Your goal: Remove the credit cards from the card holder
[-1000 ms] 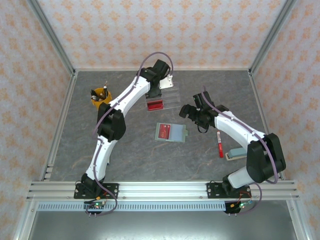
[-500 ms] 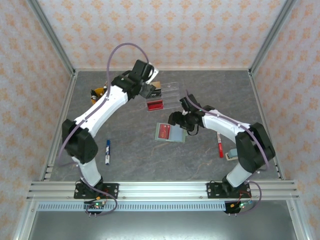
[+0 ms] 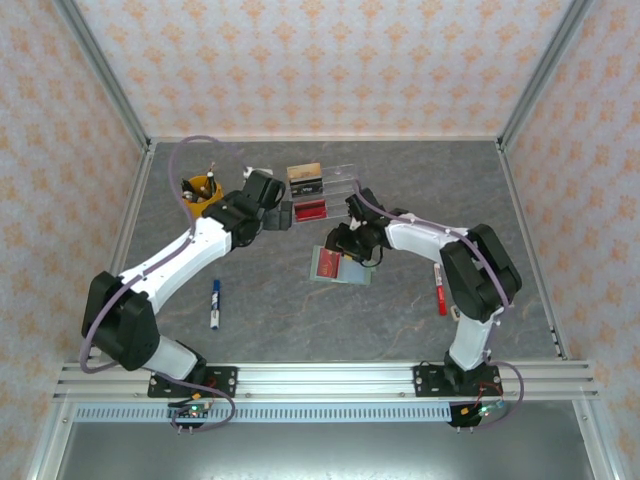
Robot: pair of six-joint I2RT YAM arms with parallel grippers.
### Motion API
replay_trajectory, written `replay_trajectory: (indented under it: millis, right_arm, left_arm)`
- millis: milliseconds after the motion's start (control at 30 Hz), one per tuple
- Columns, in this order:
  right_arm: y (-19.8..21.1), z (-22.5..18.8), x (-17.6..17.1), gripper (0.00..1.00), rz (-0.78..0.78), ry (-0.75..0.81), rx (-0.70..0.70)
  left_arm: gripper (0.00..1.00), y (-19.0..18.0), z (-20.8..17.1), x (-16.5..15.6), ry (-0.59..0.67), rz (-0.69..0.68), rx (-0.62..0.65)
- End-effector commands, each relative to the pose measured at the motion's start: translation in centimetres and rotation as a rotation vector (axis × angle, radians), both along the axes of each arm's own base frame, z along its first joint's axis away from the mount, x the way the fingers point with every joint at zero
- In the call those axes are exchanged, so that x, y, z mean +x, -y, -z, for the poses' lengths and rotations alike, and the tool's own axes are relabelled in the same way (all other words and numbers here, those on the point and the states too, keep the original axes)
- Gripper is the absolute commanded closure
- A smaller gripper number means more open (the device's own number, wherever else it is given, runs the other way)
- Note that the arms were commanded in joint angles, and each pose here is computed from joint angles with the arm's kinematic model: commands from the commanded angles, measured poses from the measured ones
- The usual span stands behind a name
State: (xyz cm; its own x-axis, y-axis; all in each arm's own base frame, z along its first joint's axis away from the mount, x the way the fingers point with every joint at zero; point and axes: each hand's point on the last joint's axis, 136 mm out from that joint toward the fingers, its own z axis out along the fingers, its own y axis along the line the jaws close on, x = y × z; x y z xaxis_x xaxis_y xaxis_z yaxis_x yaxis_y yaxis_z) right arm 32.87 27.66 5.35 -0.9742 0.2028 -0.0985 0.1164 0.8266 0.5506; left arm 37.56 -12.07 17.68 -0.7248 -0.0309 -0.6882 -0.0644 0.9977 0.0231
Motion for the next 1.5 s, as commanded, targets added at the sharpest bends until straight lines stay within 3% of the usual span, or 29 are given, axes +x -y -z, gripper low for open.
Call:
replay_trajectory:
  millis: [0, 267, 533, 800, 900, 1167, 1467]
  right_arm:
    - [0.1, 0.2, 1.0, 0.53, 0.024, 0.016, -0.039]
    - [0.0, 1.5, 1.3, 0.53, 0.031, -0.006, -0.057]
    - [0.5, 2.4, 1.0, 0.53, 0.034, -0.024, -0.087]
    - [-1.5, 1.5, 0.6, 0.58, -0.029, -0.022, 0.04]
    - [-2.4, 0.4, 0.5, 0.58, -0.047, 0.007, 0.113]
    - [-1.9, 0.7, -0.1, 0.61, -0.058, -0.006, 0.15]
    - [-0.5, 1.2, -0.5, 0.66, -0.062, -0.002, 0.089]
  left_arm:
    - [0.0, 0.1, 0.0, 0.0, 0.041, -0.097, -0.152]
    - [0.0, 2.6, 3.6, -0.9, -0.083, -0.081, -0.304]
    - [0.0, 3.8, 6.3, -1.7, -0.183, -0.064, -0.343]
    - [0.07, 6.5, 9.0, -2.4, -0.283, -0.036, -0.489]
    - [0.17, 8.1, 9.9, -2.8, -0.327, -0.004, -0.565]
    - [0.58, 10.5, 11.7, -3.8, -0.4, 0.01, -0.66]
    - [0.79, 12.1, 13.8, -4.4, -0.459, 0.001, -0.64]
